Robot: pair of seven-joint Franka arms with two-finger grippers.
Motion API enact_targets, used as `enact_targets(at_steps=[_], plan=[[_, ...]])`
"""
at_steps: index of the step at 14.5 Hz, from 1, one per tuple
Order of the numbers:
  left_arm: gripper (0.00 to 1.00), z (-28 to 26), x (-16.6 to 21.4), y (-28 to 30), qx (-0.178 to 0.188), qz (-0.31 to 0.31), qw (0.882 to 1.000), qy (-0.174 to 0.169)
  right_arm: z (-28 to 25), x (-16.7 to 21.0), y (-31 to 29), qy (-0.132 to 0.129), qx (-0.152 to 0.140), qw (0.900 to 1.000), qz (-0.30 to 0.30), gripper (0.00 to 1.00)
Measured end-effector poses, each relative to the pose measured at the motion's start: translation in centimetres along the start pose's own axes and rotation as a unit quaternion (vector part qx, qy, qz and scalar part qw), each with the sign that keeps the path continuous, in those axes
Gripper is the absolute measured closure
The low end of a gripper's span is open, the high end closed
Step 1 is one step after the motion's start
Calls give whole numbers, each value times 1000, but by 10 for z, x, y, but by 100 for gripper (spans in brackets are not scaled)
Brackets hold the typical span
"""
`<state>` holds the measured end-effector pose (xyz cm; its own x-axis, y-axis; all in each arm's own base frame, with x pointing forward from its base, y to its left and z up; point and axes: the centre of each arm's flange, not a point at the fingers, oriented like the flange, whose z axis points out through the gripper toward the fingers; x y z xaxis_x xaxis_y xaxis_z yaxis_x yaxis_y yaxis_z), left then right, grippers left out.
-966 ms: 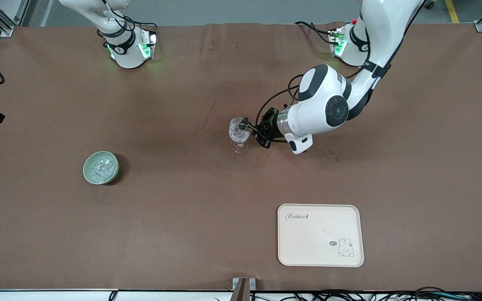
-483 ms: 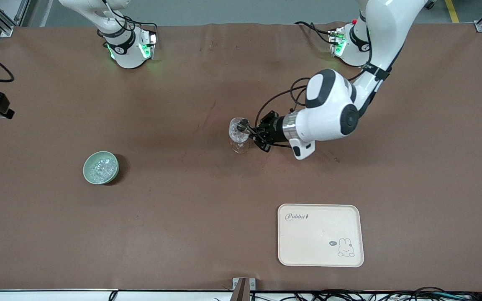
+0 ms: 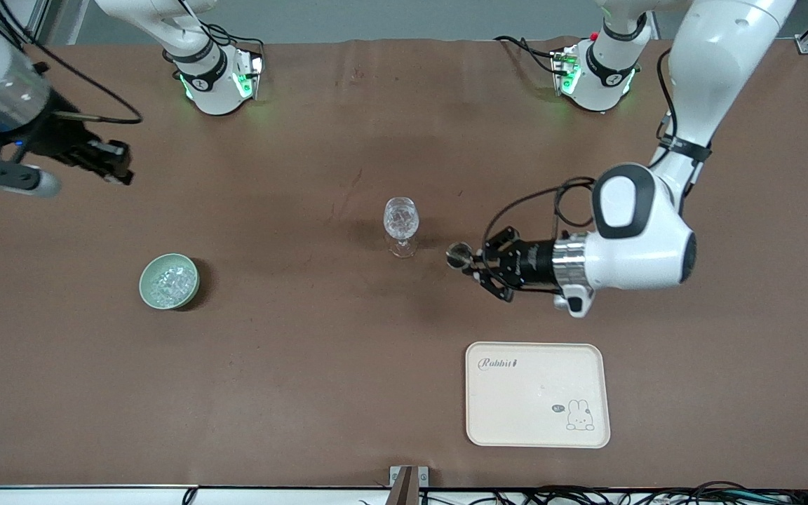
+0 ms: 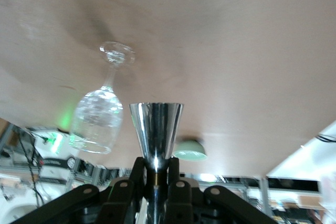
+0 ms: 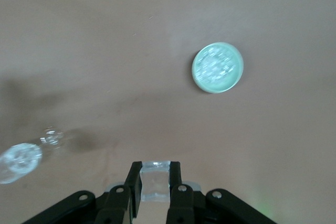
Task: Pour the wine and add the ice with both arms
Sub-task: 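Move the jigger toward the tray while the right gripper carries ice over glass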
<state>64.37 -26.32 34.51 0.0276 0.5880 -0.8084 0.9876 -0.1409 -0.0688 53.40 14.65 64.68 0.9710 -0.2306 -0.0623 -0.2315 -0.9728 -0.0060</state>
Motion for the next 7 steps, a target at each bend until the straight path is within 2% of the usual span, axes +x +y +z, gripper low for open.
enact_targets(at_steps=[4, 7], plan=[[79, -43, 82, 36, -52, -15, 996, -69, 34, -30, -92, -7, -3, 999, 33, 75], [79, -66, 134, 50, -83, -35, 991, -99, 71, -55, -161, -10, -5, 998, 60, 75]])
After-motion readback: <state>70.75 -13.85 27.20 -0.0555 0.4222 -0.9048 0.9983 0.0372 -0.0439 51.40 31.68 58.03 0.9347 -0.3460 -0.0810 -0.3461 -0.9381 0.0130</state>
